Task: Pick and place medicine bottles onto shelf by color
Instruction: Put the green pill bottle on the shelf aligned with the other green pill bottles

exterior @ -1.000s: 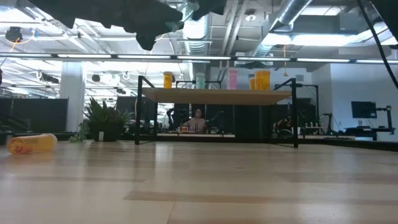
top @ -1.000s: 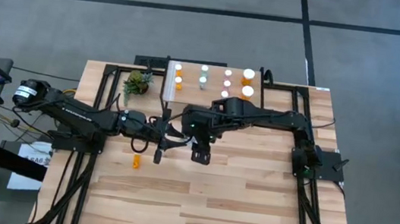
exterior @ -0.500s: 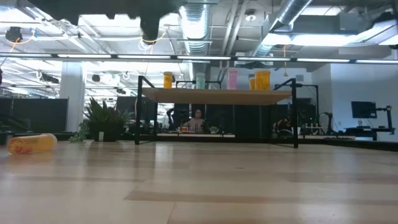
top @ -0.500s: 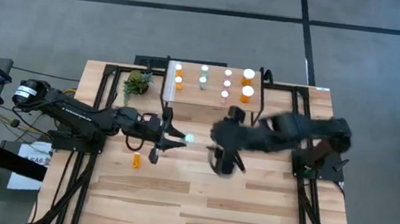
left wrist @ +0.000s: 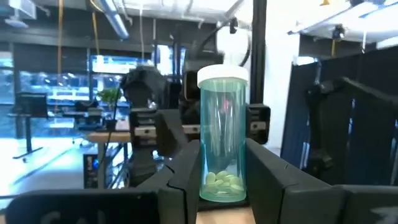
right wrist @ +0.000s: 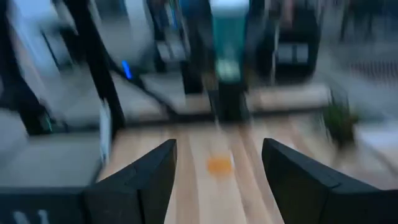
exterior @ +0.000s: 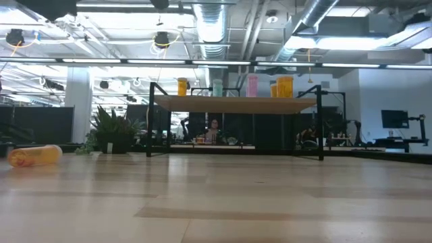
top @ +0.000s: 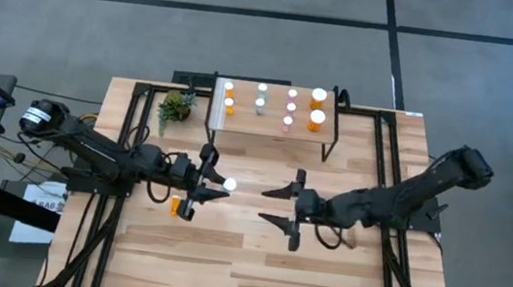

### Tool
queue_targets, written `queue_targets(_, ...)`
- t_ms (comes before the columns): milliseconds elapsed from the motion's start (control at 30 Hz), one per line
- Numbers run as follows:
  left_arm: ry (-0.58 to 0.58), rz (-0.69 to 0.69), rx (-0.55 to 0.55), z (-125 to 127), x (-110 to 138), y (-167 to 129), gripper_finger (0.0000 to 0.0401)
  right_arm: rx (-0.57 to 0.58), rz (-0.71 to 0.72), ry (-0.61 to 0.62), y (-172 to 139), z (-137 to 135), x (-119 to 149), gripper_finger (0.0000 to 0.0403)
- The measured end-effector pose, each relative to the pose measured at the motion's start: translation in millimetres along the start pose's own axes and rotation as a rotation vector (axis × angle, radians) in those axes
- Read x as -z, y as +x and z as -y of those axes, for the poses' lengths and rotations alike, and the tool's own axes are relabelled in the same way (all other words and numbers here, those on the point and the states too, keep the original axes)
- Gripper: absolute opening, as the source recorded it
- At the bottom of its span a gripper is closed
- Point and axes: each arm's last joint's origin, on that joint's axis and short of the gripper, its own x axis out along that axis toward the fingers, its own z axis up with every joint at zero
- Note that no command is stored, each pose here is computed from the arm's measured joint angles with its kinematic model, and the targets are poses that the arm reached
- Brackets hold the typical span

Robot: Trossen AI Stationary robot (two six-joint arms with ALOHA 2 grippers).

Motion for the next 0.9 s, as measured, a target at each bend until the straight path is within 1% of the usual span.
queue_targets(100, -0.006, 0.018, -0.014, 3.6, 5.8, 3.7, 0.0086, -0.02, 0.24, -0.016, -0.1, 3.6, 19.5, 0.026)
queue_targets(167, -0.01, 0.041, -0.009, 5.7, 12.9, 8.3, 0.0086, -0.006, 0.334, -0.029, 3.4, 8.3, 34.3, 0.026)
queue_targets(233, -0.018, 0.059, -0.01, 7.3, 21.6, 12.2, 0.0086, 0.012, 0.402, -0.011, 9.7, 13.5, 44.1, 0.026)
queue_targets(367, -0.035, 0.112, -0.02, 7.2, 35.1, 17.2, 0.0086, 0.039, 0.419, -0.001, 26.0, 18.8, 56.0, 0.026)
queue_targets(467, -0.035, 0.103, -0.04, 5.4, 45.4, 20.0, 0.0086, 0.047, 0.419, -0.001, 34.2, 19.7, 61.3, 0.026)
queue_targets(600, -0.034, 0.083, -0.058, 4.8, 51.5, 23.8, 0.0086, 0.05, 0.442, 0.027, 36.9, 22.6, 60.7, 0.026)
queue_targets(800, -0.014, 0.03, -0.081, 4.4, 52.8, 30.4, 0.0086, -0.027, 0.445, 0.059, 41.1, 30.9, 59.3, 0.026)
queue_targets(900, -0.002, 0.012, -0.084, 3.9, 52.6, 33.4, 0.0086, -0.045, 0.429, 0.082, 43.3, 34.6, 60.3, 0.026)
